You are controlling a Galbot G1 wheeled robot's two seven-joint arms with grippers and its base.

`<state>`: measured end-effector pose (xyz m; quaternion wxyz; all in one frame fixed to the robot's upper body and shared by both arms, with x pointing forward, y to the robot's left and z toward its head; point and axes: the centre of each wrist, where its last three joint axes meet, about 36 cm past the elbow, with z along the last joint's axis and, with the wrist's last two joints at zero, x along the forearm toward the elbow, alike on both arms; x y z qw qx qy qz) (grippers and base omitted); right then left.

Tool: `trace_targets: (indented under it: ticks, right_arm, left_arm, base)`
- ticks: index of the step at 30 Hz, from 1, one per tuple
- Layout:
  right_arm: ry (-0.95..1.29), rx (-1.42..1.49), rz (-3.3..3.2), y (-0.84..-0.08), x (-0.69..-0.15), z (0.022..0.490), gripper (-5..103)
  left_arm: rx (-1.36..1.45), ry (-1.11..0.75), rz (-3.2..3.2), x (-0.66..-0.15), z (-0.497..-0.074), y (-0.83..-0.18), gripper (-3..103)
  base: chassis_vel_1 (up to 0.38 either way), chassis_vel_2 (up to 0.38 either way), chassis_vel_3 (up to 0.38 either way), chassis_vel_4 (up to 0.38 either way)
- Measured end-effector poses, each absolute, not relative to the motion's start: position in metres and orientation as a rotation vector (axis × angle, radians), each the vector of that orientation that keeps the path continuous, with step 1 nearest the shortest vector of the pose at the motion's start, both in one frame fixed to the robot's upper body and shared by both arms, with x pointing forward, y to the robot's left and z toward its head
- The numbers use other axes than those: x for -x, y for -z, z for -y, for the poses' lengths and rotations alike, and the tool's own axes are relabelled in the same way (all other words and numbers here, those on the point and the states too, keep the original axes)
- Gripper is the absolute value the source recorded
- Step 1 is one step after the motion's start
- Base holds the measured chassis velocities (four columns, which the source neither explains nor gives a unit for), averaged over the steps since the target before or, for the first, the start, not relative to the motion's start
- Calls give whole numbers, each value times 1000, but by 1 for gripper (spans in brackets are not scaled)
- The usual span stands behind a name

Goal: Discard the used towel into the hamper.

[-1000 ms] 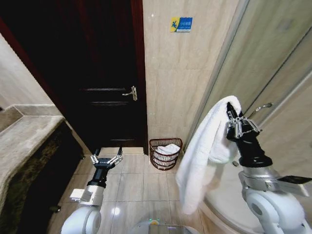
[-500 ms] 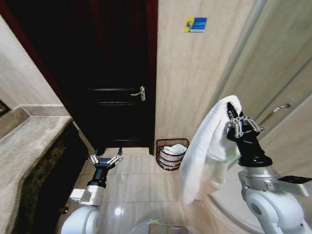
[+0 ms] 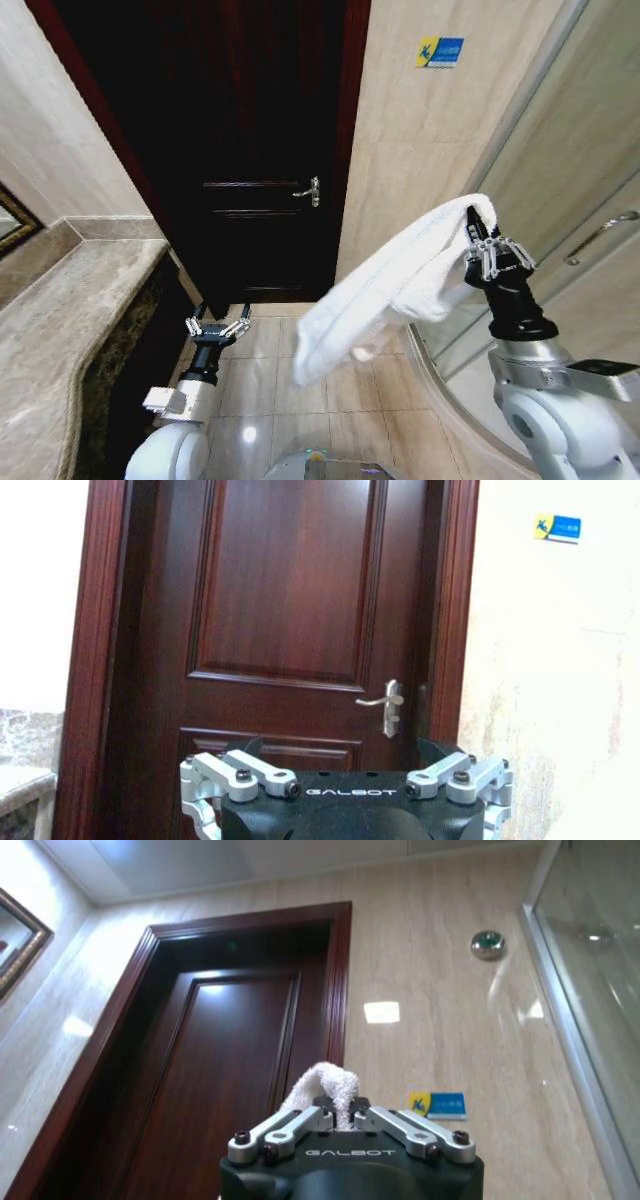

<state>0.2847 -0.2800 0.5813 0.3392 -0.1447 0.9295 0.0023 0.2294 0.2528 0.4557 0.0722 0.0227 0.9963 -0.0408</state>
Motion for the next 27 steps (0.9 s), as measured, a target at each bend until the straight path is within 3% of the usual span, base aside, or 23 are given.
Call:
trace_targets:
  ticks: [27]
  right_arm:
    - [-26,394,-2332,-587,-290,280,5]
  left_arm:
    - [-69,122,-2994,-229,-253,-456,100]
  base:
    - [-5,-5,3,7]
